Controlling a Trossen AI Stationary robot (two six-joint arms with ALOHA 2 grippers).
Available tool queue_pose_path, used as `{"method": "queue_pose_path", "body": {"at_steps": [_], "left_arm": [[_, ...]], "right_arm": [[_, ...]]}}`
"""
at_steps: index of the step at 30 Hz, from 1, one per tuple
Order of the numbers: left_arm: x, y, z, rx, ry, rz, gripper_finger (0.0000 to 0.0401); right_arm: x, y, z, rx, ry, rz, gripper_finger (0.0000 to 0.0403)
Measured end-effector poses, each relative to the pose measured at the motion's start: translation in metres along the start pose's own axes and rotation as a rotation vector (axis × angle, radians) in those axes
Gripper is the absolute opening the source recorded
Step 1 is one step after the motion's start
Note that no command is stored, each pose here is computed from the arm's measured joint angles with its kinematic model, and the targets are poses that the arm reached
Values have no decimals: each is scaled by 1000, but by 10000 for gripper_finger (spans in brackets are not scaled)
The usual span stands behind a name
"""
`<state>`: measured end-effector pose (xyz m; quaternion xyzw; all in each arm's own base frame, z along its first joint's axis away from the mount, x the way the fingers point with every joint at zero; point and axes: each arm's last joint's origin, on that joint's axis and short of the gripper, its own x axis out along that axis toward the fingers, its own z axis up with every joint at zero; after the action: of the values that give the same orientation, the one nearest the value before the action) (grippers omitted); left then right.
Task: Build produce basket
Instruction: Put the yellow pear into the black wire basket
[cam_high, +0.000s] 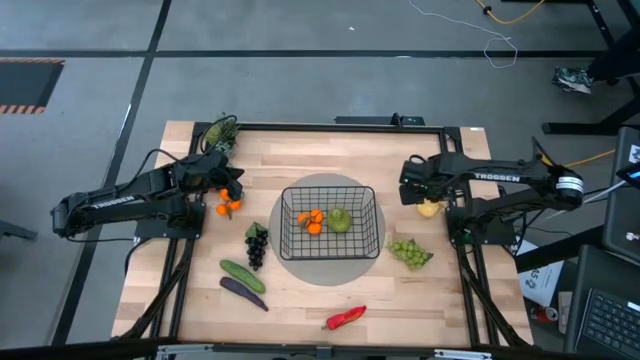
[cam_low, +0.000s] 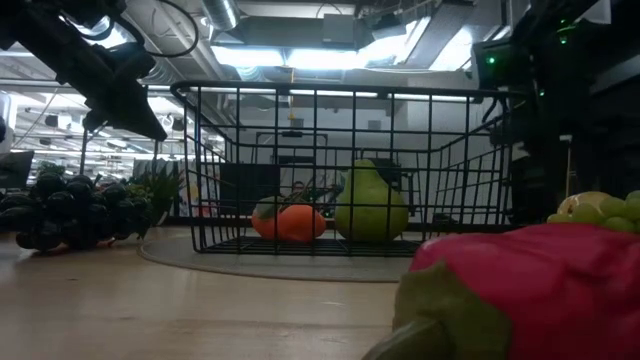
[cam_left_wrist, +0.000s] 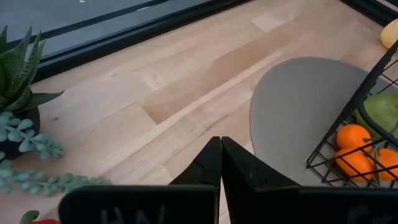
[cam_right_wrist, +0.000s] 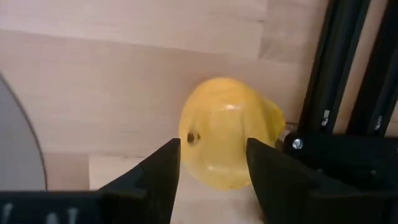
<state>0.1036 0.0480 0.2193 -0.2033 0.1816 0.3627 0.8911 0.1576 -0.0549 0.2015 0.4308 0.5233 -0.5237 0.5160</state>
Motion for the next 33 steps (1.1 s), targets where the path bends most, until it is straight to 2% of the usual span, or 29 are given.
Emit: {"method": "queue_pose_path", "body": {"at_steps": [7,13,21,26,30,33], "left_arm": [[0,0,0,0,0,0,0],[0,0,0,30,1,0,0],[0,0,0,36,0,0,0],[0,0,0,32,0,-1,0],[0,0,0,26,0,-1,0],[0,0,0,25,0,-1,0]], "right_arm": [[7,3,2,44,-21,-79,183],[14,8,3,-1,3,-128,183],[20,16,5,-396,31,-98,183],[21,28,10,-669,-33,14,183],[19,43,14,-905,-128,150,183],[16,46,16,-940,-167,161,183]]}}
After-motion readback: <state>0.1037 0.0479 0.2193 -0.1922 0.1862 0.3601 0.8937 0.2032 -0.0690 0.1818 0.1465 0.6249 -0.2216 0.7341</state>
